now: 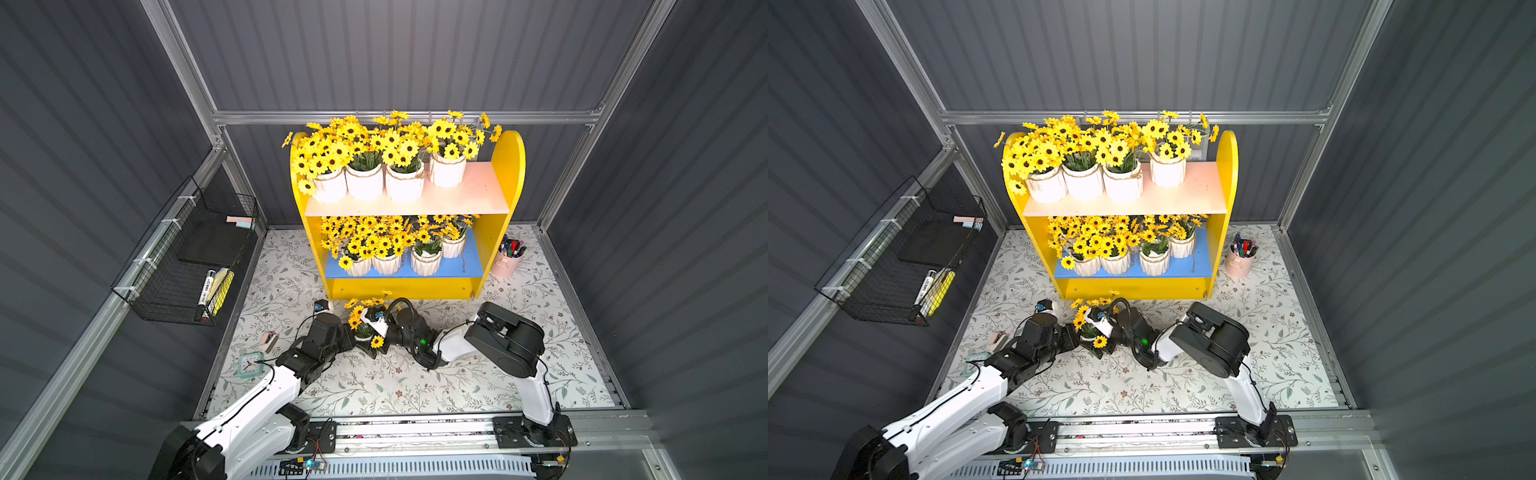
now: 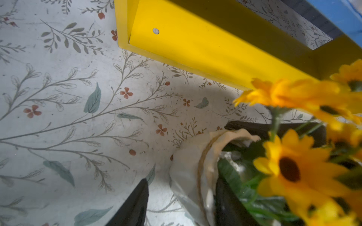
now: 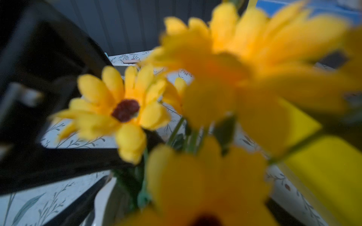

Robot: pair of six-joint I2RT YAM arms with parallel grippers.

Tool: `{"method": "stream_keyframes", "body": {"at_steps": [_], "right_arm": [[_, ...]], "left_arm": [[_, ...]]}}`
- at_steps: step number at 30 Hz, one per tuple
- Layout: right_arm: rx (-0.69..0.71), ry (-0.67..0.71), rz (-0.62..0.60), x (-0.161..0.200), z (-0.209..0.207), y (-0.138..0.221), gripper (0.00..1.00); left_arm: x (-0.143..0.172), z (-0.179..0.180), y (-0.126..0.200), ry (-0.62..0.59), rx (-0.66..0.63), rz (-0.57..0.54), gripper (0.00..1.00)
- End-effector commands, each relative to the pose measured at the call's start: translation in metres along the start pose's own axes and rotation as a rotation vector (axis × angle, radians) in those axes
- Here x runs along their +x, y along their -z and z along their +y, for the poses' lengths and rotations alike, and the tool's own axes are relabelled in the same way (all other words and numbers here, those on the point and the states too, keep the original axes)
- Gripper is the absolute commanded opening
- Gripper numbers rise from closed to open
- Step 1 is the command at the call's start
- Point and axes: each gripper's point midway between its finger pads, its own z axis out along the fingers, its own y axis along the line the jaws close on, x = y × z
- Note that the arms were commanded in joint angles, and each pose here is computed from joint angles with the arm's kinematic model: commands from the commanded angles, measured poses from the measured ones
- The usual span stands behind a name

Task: Take the sunflower pots off the shelves
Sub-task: Place the sunflower pot at the center of the board.

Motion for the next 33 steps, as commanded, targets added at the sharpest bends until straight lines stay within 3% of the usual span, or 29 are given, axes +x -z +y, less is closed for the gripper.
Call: {"method": "stream_keyframes", "body": {"at_steps": [1, 8, 14, 27, 30, 33], "right_arm": [[-0.03, 0.005, -0.028, -0.013, 0.009, 0.005, 0.99], [-0.043, -0.02, -0.053, -0.02, 0.016, 0.016, 0.99], [-0.087, -0.048, -0.01, -0.002, 0.032, 0.026, 0.99], [0.076, -0.033, 0.046, 0.017, 0.01, 0.05, 0.99], [0.064, -0.038, 0.062, 0.022, 0.014, 0.057, 0.99], [0.037, -0.061, 0.092, 0.026, 0.02, 0.062, 0.99]], "left_arm": [[-0.009, -0.006, -0.007, -0.013, -0.01, -0.007, 0.57], [-0.026, -0.009, -0.005, -0.027, -0.042, -0.042, 0.56], [-0.033, -0.008, -0.007, -0.042, -0.073, -0.054, 0.54], [-0.031, -0.003, -0.007, -0.055, -0.091, -0.06, 0.54], [-0.036, -0.011, -0.003, -0.066, -0.059, -0.063, 0.61], [-0.044, -0.018, 0.008, -0.08, -0.045, -0.067, 0.84]]}}
